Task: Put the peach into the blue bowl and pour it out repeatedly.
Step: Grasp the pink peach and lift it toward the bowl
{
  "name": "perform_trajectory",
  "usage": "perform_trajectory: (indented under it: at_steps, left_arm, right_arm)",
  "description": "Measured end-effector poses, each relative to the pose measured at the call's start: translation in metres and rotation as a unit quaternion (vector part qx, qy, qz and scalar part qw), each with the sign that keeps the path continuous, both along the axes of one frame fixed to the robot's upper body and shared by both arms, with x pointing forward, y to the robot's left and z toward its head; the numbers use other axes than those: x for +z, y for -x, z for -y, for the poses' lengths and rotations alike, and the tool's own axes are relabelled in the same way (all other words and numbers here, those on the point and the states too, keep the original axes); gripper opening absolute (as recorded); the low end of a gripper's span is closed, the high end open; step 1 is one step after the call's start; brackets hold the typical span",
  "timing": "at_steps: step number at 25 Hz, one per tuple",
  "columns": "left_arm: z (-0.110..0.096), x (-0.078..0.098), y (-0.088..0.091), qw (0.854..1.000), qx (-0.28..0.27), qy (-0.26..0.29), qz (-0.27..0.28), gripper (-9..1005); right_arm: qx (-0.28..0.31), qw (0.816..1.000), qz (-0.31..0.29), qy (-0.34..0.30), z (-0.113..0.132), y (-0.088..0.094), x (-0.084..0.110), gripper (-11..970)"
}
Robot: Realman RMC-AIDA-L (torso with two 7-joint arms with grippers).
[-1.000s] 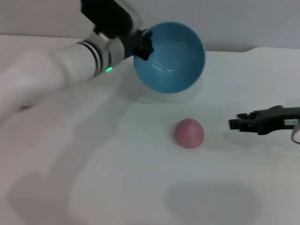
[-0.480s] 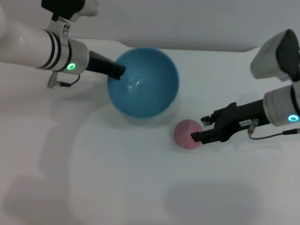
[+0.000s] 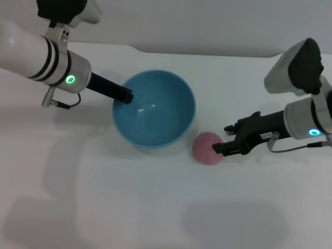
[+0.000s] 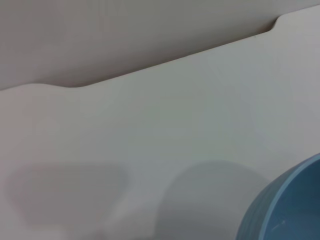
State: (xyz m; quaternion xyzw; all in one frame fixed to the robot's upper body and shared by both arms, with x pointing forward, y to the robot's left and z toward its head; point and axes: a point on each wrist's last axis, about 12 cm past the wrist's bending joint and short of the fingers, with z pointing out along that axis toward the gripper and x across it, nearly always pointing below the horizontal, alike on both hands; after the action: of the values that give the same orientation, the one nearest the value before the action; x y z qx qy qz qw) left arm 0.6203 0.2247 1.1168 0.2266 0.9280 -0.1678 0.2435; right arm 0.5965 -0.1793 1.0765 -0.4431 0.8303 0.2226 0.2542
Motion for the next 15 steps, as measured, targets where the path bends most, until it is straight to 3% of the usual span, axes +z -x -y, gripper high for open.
perform_trajectory:
  at_steps: [15]
  left_arm:
    - [-0.007,0.004,0.002,0.999,0.026,0.020,0.005,-1]
  right_arm:
    - [-0.018,1.000,0.010,0.017,-0.015,0.008,-0.030,633]
